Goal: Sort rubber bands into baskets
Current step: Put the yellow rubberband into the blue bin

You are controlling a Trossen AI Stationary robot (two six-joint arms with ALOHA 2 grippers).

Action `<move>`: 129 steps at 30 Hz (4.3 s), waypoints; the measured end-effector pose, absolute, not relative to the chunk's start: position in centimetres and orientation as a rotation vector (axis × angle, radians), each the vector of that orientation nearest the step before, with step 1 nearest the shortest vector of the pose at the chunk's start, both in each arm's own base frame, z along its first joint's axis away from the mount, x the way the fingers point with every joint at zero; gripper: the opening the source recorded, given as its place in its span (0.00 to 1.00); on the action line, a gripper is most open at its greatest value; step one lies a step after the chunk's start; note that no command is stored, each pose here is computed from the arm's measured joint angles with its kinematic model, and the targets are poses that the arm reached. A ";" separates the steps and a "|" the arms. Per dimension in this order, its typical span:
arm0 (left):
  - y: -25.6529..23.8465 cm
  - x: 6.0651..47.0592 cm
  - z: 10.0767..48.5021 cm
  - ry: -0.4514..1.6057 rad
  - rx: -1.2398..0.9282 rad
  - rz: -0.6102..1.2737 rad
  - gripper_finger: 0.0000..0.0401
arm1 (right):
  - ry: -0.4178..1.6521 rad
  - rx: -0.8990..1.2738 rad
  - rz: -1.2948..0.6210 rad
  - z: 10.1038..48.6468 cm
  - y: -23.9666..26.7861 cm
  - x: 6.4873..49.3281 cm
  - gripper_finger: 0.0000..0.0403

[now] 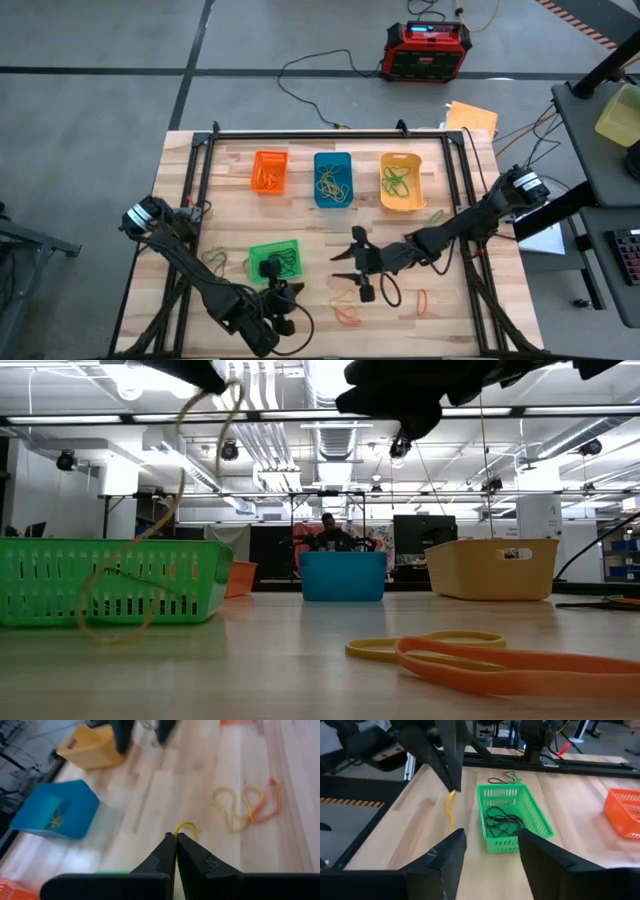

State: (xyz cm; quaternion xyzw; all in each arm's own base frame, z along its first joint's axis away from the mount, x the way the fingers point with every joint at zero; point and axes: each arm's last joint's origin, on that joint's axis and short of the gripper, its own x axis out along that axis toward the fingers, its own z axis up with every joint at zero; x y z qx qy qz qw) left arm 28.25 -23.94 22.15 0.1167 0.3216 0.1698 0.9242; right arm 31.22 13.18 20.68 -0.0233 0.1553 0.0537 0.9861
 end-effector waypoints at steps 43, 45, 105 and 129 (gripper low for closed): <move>-23.2 30.0 27.3 0.498 0.352 0.468 0.27 | 0.350 -0.152 0.130 19.8 15.7 38.6 0.02; -22.9 29.7 27.4 0.521 0.384 0.470 0.34 | 0.383 -0.170 0.128 20.2 15.5 38.3 0.02; -21.0 26.1 27.7 0.714 0.431 0.415 0.47 | 0.783 -0.147 0.240 9.2 16.8 40.0 0.03; -19.1 25.3 28.7 0.816 0.463 0.398 0.39 | 0.802 -0.364 -0.031 24.4 4.3 35.8 0.02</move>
